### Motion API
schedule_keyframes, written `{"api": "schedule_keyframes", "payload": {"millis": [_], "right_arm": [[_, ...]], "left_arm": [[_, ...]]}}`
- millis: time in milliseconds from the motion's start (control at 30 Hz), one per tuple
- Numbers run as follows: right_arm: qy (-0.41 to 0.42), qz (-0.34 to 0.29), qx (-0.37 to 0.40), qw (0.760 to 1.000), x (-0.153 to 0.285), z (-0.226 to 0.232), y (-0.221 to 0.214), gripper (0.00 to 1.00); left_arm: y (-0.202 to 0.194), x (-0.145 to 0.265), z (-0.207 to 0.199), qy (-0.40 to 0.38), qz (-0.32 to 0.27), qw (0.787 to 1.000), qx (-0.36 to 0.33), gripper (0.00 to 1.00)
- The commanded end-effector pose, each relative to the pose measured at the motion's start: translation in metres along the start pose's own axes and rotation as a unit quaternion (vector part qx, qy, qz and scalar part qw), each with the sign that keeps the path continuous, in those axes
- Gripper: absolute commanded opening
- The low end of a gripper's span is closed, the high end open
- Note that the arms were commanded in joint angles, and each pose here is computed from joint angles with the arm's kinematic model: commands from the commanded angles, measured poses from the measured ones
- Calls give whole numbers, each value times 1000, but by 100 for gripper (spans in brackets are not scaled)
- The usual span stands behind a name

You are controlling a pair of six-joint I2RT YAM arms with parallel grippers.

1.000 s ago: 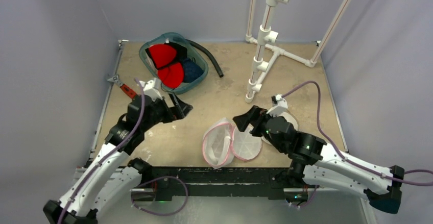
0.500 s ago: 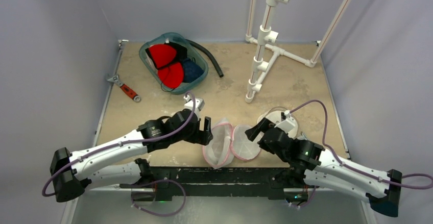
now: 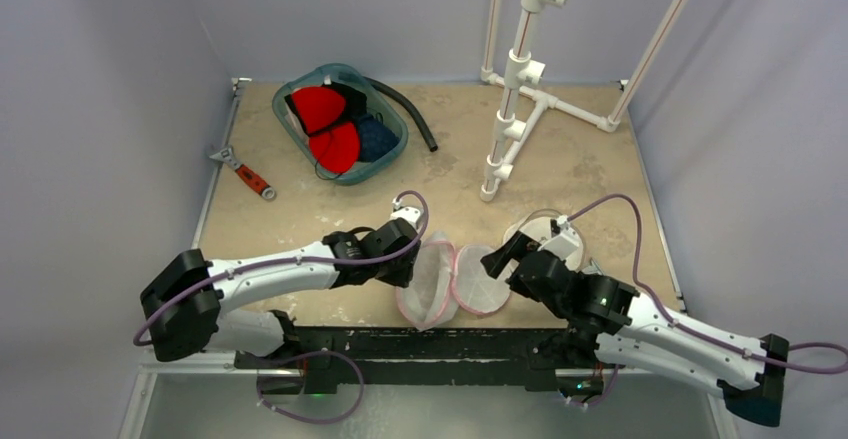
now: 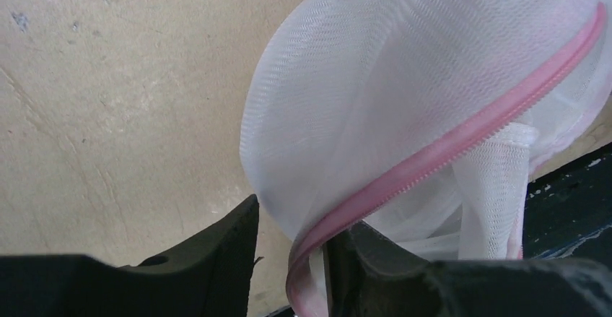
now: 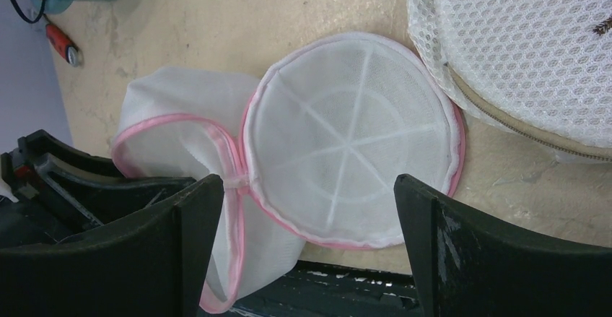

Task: Unzip the laundry bag and remove the bra
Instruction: Close the laundry bag at the center of the board.

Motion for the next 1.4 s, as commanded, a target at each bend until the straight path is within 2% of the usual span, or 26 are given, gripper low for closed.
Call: {"api": "schedule_keyframes", "payload": {"millis": [0,100,200,433,667,1000,1167,1367], "right_arm": [[13,-12,6,1000,5,11,11,92],[14,-18,6,1000,2,12,11,93],[18,-16,7,1000,-4,14,7,94],[19,-7,22,1000,-23,21,0,95],[1,15,35,999,-46,12,-3,92],[11,54,39,998,-63,-4,-29,79],[9,69,40,997,-67,-10,-38,74],[9,89,35,995,-72,-15,-50,61]], "left_arm": [[20,2,-10,-10,-62,998,30,29],[30,4,0,21,-90,994,58,11],[39,5,15,58,-112,987,96,0],[58,13,36,96,-150,975,137,0],[60,13,44,105,-153,971,152,2],[58,23,44,89,-155,970,167,10],[58,27,44,81,-159,969,169,11],[55,24,44,81,-153,970,172,10]]}}
Point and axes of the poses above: each gripper's point midway between its finger pads, its own x axis back along the fingers, its own z axis along the line the jaws close on, y = z × x, the point moved 6 cm from there along x, back along the fingers, and after that the axes turned 14 degrees about x, right-handed, at the moved point
